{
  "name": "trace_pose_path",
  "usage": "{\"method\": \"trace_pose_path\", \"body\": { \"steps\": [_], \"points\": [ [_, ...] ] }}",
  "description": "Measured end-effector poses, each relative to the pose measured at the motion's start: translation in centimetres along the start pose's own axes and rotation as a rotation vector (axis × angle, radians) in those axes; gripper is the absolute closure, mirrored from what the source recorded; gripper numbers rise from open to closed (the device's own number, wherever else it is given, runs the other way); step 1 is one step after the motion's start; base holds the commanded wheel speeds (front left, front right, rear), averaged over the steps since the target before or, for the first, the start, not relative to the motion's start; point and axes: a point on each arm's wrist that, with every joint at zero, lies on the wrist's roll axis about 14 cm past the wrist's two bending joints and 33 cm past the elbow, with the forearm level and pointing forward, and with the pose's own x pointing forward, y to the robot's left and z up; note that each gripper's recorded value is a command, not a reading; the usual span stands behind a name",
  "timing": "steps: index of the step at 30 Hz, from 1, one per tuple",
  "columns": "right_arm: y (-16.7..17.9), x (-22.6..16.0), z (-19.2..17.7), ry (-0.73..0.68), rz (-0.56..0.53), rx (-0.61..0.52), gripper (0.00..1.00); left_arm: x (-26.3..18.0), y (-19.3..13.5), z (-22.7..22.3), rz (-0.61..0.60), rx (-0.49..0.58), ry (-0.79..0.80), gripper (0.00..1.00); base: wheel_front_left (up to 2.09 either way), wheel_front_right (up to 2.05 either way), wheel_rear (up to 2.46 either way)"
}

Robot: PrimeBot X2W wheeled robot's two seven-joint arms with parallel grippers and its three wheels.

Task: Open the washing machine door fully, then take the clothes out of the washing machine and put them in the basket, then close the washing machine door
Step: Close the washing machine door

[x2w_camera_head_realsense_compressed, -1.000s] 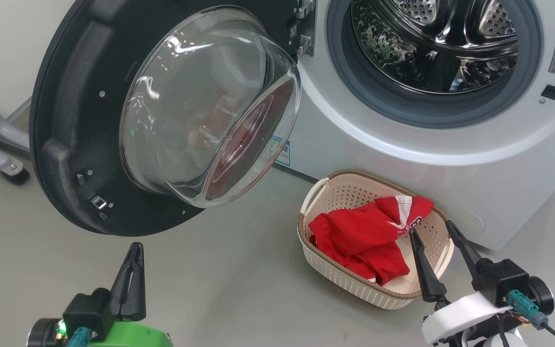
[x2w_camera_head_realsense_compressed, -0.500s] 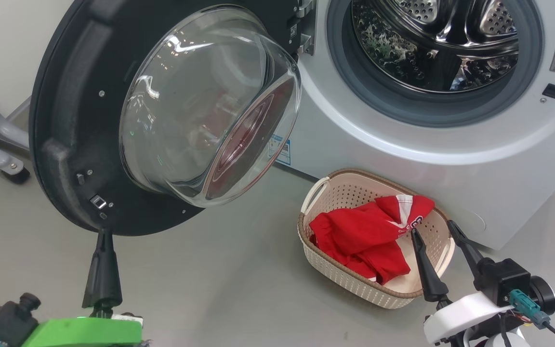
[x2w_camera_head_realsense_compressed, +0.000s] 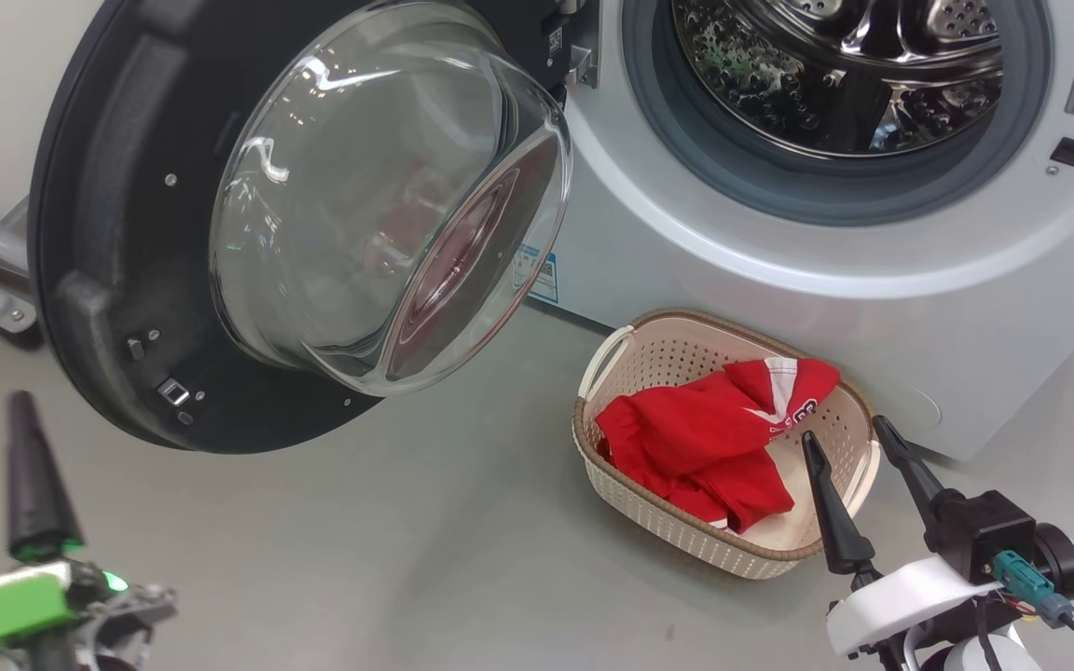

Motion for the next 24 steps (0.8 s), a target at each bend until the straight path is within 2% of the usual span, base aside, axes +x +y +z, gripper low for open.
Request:
{"method": "trace_pose_path", "body": {
  "steps": [5,12,18,24],
  "points": [
    [-0.4,0.3,0.1,-0.005,-0.004,-0.001,0.00,1.8,-0.9,3.0,-0.037,0.008,-0.102,1.00,0.00,0.00,0.00],
    [-1.1,0.4,0.0,0.001,-0.015,-0.004,0.00,4.0,-0.6,7.4,-0.029,0.045,-0.195,1.00,0.00,0.00,0.00],
    [-1.9,0.6,0.1,-0.001,-0.025,-0.007,0.00,5.8,1.8,8.9,0.070,0.044,-0.203,1.00,0.00,0.00,0.00],
    [-2.7,0.7,-0.2,0.012,-0.039,-0.002,0.00,7.7,4.4,8.0,0.182,0.062,-0.113,1.00,0.00,0.00,0.00]
  ]
}}
